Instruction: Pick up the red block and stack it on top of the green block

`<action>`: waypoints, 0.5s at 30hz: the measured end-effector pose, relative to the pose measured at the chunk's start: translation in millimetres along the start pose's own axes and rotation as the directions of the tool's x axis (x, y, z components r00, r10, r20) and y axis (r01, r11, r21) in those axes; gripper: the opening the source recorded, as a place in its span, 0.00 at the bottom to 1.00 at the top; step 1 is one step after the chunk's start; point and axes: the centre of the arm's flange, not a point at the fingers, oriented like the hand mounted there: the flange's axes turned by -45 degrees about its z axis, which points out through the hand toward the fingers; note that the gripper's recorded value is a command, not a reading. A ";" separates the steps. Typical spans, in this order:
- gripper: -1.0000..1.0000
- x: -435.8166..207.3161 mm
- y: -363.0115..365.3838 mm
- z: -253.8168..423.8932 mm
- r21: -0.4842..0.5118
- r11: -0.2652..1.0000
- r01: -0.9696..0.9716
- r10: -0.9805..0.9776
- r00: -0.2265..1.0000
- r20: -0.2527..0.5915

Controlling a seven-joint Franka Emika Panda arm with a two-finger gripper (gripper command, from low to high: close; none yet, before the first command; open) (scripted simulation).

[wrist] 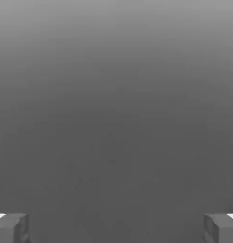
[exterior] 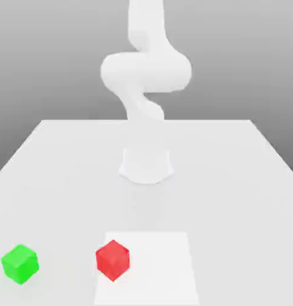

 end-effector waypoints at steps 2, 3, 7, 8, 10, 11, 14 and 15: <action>0.50 -8.1 5.1 48.5 -0.029 0.998 -0.055 0.056 0.996 0.067; 0.50 -13.7 8.2 71.2 -0.044 0.996 -0.080 0.084 0.992 0.099; 0.50 -45.7 23.3 155.8 -0.110 0.978 -0.178 0.198 0.956 0.215; 0.50 -56.0 27.5 175.4 -0.128 0.971 -0.201 0.227 0.943 0.241; 0.50 -79.2 36.3 212.5 -0.165 0.955 -0.246 0.285 0.913 0.292; 0.50 -92.1 40.7 230.0 -0.185 0.946 -0.267 0.315 0.895 0.317; 0.50 -135.0 53.4 277.8 -0.246 0.913 -0.326 0.401 0.832 0.383; 0.50 -150.6 57.3 292.0 -0.268 0.900 -0.344 0.429 0.809 0.403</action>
